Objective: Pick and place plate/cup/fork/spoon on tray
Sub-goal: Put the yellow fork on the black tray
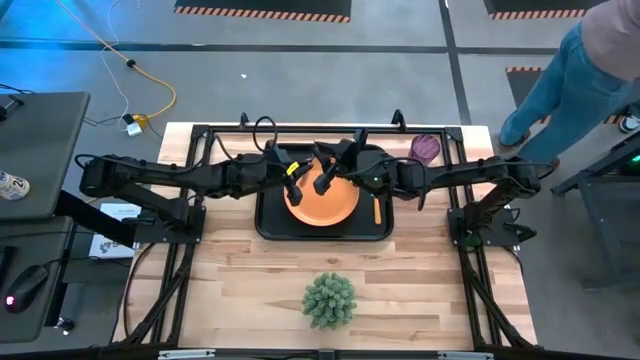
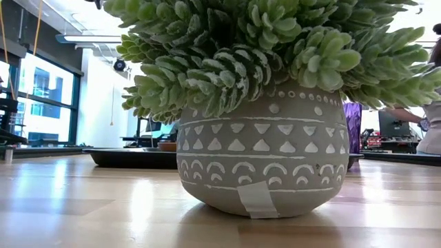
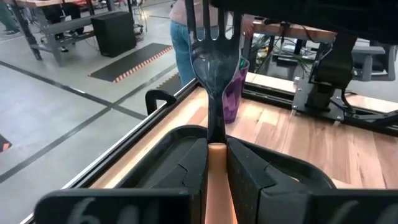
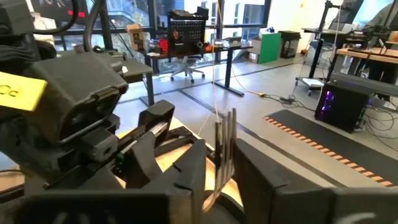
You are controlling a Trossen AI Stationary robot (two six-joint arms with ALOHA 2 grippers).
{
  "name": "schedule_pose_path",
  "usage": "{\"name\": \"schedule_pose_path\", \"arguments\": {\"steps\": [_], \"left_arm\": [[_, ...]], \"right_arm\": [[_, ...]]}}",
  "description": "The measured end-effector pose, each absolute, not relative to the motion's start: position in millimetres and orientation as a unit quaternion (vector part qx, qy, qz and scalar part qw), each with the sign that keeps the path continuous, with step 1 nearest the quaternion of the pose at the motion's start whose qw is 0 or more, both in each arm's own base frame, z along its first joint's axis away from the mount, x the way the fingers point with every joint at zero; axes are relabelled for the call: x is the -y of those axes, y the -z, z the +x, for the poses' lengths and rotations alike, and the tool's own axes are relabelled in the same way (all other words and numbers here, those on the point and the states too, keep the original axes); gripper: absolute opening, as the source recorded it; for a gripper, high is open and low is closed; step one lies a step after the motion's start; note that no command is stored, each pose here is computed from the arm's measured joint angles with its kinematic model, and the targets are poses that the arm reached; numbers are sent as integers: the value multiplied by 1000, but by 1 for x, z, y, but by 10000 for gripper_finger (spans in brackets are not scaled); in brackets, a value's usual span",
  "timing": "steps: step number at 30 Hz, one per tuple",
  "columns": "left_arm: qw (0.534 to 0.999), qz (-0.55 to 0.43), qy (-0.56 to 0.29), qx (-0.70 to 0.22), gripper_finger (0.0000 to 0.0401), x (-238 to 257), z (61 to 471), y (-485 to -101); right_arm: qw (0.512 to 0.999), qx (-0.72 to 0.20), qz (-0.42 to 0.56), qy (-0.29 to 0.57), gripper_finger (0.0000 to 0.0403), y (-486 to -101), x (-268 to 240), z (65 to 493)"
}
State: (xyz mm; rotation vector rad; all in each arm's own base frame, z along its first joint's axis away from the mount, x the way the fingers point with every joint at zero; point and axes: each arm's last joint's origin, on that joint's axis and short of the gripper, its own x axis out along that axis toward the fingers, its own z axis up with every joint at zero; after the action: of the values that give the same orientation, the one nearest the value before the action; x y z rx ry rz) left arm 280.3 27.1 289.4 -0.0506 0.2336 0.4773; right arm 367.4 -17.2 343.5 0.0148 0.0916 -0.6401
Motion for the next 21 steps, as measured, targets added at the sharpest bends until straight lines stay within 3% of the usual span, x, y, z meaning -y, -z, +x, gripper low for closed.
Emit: {"name": "schedule_pose_path", "arguments": {"steps": [5, 21], "left_arm": [[965, -24, -236, -113, 33, -27, 280, -290], [967, -16, -229, -116, 42, -26, 280, -290]], "right_arm": [[946, -48, 3, 321, 8, -343, 18, 367], [945, -49, 0, 323, 1, -343, 19, 367]]}}
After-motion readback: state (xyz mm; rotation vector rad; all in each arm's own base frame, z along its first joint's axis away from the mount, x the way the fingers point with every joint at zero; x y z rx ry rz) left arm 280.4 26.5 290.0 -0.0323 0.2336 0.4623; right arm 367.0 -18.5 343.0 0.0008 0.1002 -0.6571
